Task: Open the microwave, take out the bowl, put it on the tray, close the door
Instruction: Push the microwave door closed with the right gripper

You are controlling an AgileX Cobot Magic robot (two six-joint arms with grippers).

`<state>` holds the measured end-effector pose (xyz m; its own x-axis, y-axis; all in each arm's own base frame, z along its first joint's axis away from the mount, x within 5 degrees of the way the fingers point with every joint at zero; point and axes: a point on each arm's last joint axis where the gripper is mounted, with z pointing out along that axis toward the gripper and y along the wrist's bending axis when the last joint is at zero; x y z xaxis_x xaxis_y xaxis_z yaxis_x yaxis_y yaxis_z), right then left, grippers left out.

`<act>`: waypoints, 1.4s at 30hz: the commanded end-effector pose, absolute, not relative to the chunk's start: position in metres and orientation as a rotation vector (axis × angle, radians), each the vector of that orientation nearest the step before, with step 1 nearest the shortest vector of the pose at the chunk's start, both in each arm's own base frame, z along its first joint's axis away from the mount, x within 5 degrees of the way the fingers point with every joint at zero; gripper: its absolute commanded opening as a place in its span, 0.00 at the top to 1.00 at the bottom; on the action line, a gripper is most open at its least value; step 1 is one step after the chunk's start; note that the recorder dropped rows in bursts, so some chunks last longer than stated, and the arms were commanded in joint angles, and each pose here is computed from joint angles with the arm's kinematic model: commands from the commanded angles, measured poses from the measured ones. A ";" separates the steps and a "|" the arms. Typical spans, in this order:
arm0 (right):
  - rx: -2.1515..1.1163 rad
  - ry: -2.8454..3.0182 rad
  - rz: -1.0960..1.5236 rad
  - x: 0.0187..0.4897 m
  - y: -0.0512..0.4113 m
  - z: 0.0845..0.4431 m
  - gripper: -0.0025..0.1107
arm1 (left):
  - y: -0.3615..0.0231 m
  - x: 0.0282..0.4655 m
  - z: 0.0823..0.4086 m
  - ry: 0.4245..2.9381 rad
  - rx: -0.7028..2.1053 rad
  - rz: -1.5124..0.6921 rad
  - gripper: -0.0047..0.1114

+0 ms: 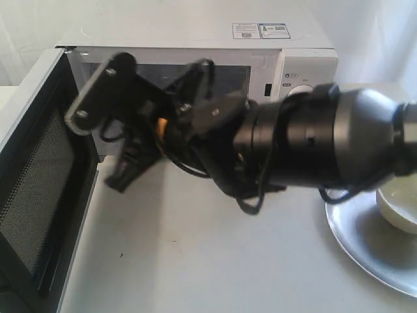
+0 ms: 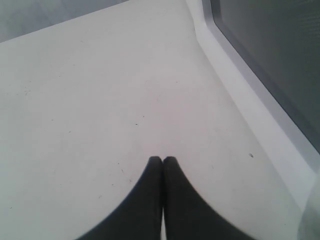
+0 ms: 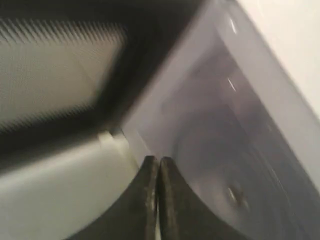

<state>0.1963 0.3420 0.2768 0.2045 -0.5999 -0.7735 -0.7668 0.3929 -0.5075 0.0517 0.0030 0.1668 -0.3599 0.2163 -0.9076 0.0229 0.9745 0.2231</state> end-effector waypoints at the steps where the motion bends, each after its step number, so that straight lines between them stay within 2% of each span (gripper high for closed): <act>1: -1.352 1.265 0.429 0.180 0.380 0.329 0.98 | 0.003 0.052 0.166 1.930 0.168 0.193 0.96; 5: -1.333 1.142 0.526 0.168 0.410 0.360 0.98 | 0.003 0.052 0.166 1.930 0.168 0.193 0.96; 9: -1.308 1.069 0.572 0.162 0.446 0.370 0.98 | 0.003 0.052 0.166 1.930 0.168 0.193 0.96; 13: -1.268 1.083 0.583 0.169 0.488 0.349 0.98 | 0.003 0.052 0.166 1.930 0.168 0.193 0.96; 19: -1.306 1.119 0.512 0.181 0.513 0.302 0.98 | 0.003 0.052 0.166 1.930 0.168 0.193 0.96; 26: -1.139 1.165 0.067 0.212 0.498 0.302 0.98 | 0.003 0.052 0.166 1.930 0.168 0.193 0.96; 31: -0.998 1.172 -0.415 0.229 0.466 0.324 0.98 | 0.003 0.052 0.166 1.930 0.168 0.193 0.96; 34: -0.894 1.203 -0.594 0.238 0.441 0.347 0.98 | 0.003 0.052 0.166 1.930 0.168 0.193 0.96; 39: -0.754 1.232 -0.613 0.234 0.410 0.394 0.98 | 0.003 0.052 0.166 1.930 0.168 0.193 0.96; 42: -0.845 1.373 -0.357 0.216 0.407 0.408 0.98 | 0.003 0.052 0.166 1.930 0.168 0.193 0.96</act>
<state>0.2311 0.4143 0.3897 0.2371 -0.7433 -0.6256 -0.0718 0.6288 -0.7743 0.0517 0.0030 0.1668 -0.3599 0.2163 -0.9076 0.0229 0.9745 0.2231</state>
